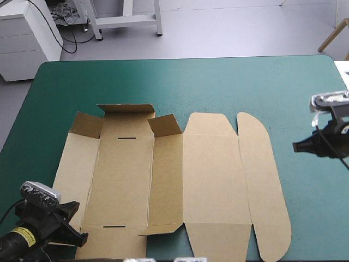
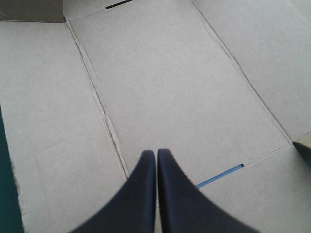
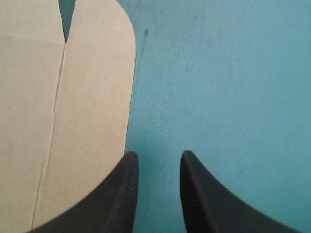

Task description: Fold the box

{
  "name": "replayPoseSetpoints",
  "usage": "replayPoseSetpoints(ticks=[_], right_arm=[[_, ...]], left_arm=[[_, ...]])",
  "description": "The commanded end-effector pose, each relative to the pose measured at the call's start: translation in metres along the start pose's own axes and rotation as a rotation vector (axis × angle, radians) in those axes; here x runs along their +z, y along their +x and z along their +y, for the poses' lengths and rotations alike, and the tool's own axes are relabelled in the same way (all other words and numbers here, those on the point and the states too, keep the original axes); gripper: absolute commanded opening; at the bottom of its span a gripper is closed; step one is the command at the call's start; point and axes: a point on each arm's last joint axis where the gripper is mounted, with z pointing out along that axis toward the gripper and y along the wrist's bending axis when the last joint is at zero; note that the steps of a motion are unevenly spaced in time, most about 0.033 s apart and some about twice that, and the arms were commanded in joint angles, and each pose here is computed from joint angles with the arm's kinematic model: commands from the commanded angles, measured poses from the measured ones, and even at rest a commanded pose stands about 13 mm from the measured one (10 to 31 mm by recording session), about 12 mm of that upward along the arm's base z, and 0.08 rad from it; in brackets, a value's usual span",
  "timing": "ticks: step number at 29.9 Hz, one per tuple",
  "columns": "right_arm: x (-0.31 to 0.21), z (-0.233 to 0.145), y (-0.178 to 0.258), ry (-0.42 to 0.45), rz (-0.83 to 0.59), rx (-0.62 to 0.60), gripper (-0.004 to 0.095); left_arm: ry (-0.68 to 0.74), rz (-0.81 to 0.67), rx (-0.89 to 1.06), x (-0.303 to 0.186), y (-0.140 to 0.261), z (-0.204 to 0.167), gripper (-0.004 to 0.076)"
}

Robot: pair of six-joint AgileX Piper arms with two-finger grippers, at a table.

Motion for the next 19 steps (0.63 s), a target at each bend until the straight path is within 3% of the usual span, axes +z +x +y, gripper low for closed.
replayPoseSetpoints(ticks=[1,9,15,19], right_arm=[[-0.011,0.008,0.031,0.032,-0.077,0.016,0.0269],[0.01,0.028,0.104,0.012,-0.081,0.081,0.0269],[0.017,0.044,0.132,-0.08,-0.114,0.143,0.0256],[0.02,0.049,0.146,-0.089,-0.117,0.146,0.0209]], left_arm=[[0.011,-0.072,-0.017,-0.006,-0.011,-0.001,-0.001],[0.002,-0.072,-0.012,-0.006,-0.011,0.0,-0.001],[0.002,-0.072,-0.012,-0.006,-0.011,0.0,-0.001],[0.002,-0.072,-0.012,-0.006,-0.011,0.0,-0.001]])
